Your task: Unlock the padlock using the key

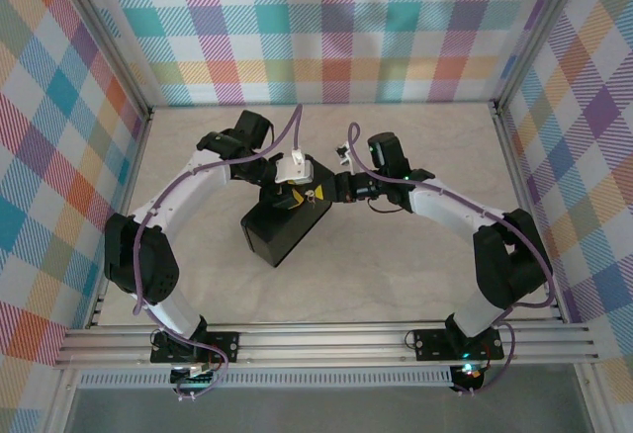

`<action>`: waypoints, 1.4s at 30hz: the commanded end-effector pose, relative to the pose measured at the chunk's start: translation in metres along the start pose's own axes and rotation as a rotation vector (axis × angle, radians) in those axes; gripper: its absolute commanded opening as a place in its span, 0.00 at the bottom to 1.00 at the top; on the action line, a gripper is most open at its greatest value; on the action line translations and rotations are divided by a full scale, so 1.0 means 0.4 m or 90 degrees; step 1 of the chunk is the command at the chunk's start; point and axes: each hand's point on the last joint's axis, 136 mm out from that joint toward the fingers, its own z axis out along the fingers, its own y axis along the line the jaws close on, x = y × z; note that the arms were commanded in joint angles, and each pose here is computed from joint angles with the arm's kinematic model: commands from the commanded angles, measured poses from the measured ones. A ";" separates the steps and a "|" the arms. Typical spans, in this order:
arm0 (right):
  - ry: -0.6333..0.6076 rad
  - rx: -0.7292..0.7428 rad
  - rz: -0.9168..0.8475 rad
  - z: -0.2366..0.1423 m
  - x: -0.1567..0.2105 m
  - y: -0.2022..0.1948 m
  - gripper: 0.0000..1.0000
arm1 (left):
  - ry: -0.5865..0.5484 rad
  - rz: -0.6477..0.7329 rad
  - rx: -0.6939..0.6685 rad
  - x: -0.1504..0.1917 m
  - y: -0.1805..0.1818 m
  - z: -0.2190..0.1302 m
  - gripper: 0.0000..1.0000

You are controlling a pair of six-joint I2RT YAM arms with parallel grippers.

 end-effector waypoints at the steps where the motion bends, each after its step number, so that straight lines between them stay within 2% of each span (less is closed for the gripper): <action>1: -0.009 -0.016 0.001 0.014 -0.009 0.007 0.18 | 0.024 -0.003 0.005 0.037 0.001 0.012 0.46; 18: 0.004 -0.044 -0.005 0.034 0.010 0.034 0.13 | 0.016 -0.018 0.001 0.029 0.004 0.006 0.45; 22: 0.006 -0.056 -0.002 0.046 0.006 0.047 0.09 | 0.009 -0.020 0.005 0.024 0.000 0.005 0.43; 30: 0.012 -0.076 -0.007 0.059 0.001 0.084 0.08 | 0.001 -0.026 0.006 0.017 -0.002 0.003 0.40; 35: 0.008 -0.036 -0.006 0.039 0.007 0.063 0.09 | -0.024 -0.030 -0.023 -0.004 0.011 -0.031 0.48; 42: -0.003 -0.014 0.006 0.019 0.004 0.035 0.09 | -0.019 -0.036 -0.033 -0.002 0.007 -0.079 0.53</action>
